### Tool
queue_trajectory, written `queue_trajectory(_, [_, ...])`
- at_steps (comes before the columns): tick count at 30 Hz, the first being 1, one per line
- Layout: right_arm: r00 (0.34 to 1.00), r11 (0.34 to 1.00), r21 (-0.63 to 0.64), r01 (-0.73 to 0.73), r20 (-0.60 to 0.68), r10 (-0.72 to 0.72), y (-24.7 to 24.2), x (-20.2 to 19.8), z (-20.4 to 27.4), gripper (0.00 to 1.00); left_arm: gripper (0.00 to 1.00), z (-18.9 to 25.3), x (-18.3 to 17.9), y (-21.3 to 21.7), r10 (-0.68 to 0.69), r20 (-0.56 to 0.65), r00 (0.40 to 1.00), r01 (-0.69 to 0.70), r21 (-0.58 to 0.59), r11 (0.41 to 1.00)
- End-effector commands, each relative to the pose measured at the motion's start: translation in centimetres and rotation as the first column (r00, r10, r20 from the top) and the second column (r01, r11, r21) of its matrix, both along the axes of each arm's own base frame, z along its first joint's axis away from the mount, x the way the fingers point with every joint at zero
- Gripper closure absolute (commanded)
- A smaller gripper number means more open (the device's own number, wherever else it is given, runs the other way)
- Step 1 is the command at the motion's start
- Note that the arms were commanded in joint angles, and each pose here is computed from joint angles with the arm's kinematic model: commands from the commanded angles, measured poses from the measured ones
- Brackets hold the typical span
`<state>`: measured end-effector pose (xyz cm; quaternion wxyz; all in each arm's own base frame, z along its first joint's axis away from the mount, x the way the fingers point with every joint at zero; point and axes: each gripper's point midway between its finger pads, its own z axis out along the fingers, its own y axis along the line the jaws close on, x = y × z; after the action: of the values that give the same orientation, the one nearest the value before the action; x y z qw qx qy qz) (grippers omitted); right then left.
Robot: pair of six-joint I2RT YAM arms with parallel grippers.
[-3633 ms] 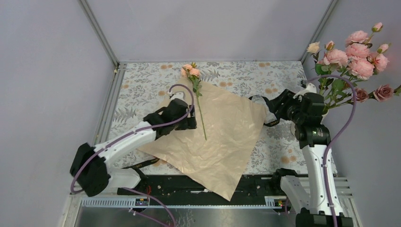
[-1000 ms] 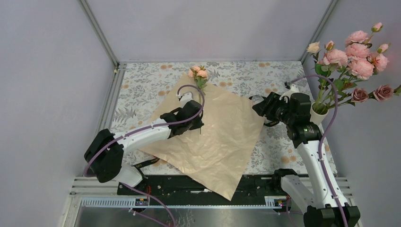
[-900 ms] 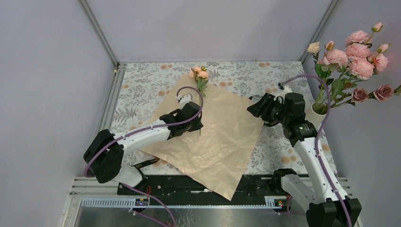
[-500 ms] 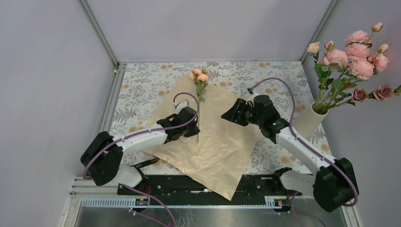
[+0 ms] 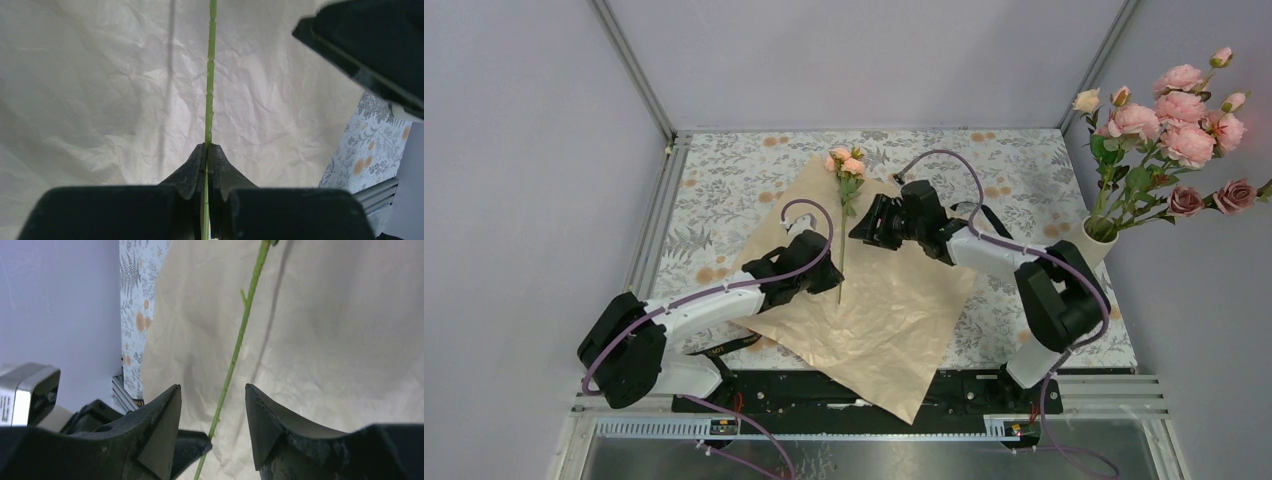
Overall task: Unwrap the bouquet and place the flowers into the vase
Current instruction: Pick up the fake flower from the wrapping paper.
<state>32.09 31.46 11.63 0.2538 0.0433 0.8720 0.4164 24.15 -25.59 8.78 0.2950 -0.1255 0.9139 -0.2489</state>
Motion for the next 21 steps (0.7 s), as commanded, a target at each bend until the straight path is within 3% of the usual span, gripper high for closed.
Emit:
queue_trajectory(1, [0.998, 0.999, 0.038, -0.016, 0.054, 0.014, 2.5, 2.5, 1.6, 0.44, 1.0, 2.1, 0.5, -0.6, 0.001, 0.052, 0.999, 0.003, -0.072, 0.997])
queue_trajectory(15, [0.999, 0.996, -0.089, -0.02, -0.027, 0.018, 4.2, 4.8, -3.5, 0.46, 1.0, 2.5, 0.3, -0.7, -0.013, 0.055, 0.998, 0.017, -0.078, 0.997])
queue_trajectory(21, [1.0, 0.996, -0.085, 0.005, -0.028, -0.007, 5.1, 6.4, -3.9, 0.48, 1.0, 2.6, 0.1, -0.7, -0.028, 0.05, 0.998, 0.031, -0.073, 0.997])
